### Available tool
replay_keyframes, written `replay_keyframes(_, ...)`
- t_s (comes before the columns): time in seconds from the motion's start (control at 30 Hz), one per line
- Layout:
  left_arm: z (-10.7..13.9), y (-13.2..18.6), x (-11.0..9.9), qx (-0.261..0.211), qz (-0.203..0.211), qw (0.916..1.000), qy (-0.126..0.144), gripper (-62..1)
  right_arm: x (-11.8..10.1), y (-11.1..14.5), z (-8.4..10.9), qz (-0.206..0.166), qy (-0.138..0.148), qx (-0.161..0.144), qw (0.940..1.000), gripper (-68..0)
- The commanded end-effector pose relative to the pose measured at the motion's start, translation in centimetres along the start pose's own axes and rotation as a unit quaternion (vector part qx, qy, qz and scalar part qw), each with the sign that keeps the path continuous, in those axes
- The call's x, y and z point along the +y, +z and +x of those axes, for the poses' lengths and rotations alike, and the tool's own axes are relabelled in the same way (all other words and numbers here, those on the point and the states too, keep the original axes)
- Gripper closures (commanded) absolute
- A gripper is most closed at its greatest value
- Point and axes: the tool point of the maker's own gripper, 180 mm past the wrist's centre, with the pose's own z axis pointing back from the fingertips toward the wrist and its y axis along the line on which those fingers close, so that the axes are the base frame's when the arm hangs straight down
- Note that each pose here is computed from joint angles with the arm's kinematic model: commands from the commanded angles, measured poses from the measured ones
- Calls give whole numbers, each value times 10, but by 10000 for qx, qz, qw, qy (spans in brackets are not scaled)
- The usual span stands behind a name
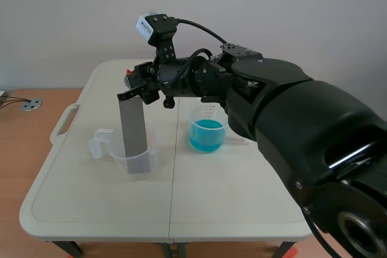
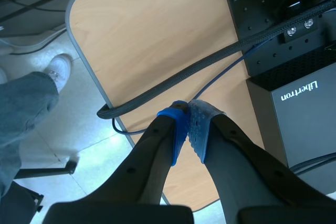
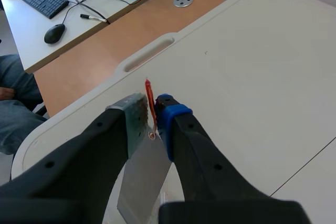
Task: Hold the metal plate by the orange handle, dip it into the blue solution, take it out and point at it, then put the plate back in the beaker on the left.
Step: 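Lift the metal plate out of the left beaker, then move the plate over the blue solution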
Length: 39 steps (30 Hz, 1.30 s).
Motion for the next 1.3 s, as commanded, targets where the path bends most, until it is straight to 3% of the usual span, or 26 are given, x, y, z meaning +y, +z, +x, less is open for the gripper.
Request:
replay_keyframes(0.0, 1, 1, -7, -47, -91, 9999, 53, -12, 4, -4, 27, 79, 134, -301, 9994, -13)
replay_keyframes(0.3, 2, 1, -7, -51, -91, 9999, 53, -12, 6, -4, 26, 104, 114, -333, 9993, -13)
replay_keyframes(0.5, 2, 1, -7, -51, -91, 9999, 53, -12, 18, -1, 27, 277, 111, -550, 9980, -13)
replay_keyframes(0.67, 2, 1, -7, -51, -91, 9999, 53, -12, 34, 3, 29, 417, 396, -617, 9964, -13)
replay_keyframes(1.27, 2, 1, -7, -51, -89, 9999, 53, -12, 60, 43, 52, 380, 1267, -1073, 9854, -13)
